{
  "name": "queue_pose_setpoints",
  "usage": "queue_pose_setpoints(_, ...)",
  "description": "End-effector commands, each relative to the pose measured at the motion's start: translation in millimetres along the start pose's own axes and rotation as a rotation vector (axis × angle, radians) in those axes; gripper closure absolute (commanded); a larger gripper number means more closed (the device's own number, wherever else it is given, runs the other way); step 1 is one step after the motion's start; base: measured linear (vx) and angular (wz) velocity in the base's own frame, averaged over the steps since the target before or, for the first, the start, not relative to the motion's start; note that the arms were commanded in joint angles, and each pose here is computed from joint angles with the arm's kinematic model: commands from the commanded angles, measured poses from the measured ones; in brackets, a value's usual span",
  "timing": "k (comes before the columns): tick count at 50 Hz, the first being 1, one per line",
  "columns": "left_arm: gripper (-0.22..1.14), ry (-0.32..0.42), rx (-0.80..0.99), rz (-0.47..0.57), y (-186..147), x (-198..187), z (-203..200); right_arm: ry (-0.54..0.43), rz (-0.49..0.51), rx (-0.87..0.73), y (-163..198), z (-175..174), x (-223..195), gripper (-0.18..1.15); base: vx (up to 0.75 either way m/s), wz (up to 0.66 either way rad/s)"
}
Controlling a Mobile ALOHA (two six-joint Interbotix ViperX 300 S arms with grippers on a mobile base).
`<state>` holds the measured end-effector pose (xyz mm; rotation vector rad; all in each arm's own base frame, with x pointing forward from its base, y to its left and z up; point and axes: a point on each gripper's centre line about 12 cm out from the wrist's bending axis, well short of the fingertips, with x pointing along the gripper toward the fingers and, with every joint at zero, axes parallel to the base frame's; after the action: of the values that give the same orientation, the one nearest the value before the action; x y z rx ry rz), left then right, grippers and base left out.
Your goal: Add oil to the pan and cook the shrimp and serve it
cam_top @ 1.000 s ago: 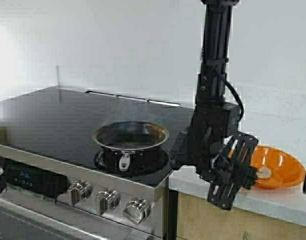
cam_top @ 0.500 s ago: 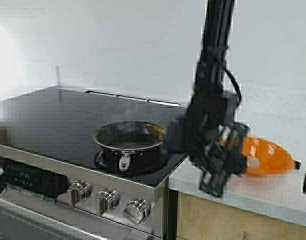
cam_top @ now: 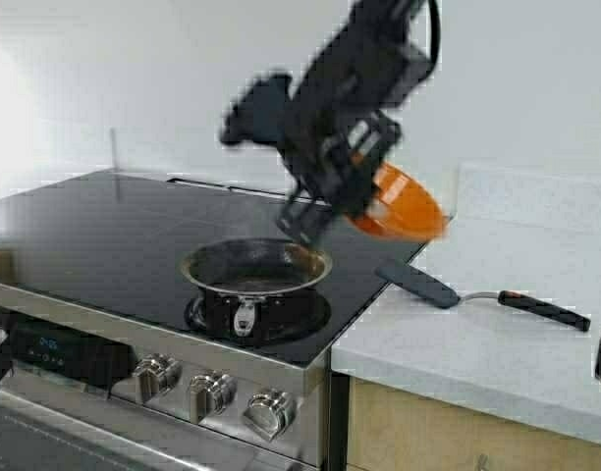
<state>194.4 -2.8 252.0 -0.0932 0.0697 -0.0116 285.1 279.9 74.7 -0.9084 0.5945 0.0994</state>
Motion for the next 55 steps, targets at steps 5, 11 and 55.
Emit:
queue_pose_setpoints(5, 0.88, -0.009, 0.0, 0.0, -0.1, 1.9, 4.2, -0.148, 0.114, 0.102, -13.8, 65.0, -13.0, 0.92, 0.0, 0.0)
queue_pose_setpoints(11, 0.88, -0.009, 0.0, 0.0, -0.1, 1.9, 4.2, -0.2, 0.213, 0.162, -14.2, 91.7, -5.4, 0.92, 0.0, 0.0)
queue_pose_setpoints(55, 0.88, -0.009, 0.0, -0.001, -0.4, 1.9, 4.1, -0.45, 1.078, 0.786, -73.8, 94.6, 91.7, 0.92, 0.0, 0.0)
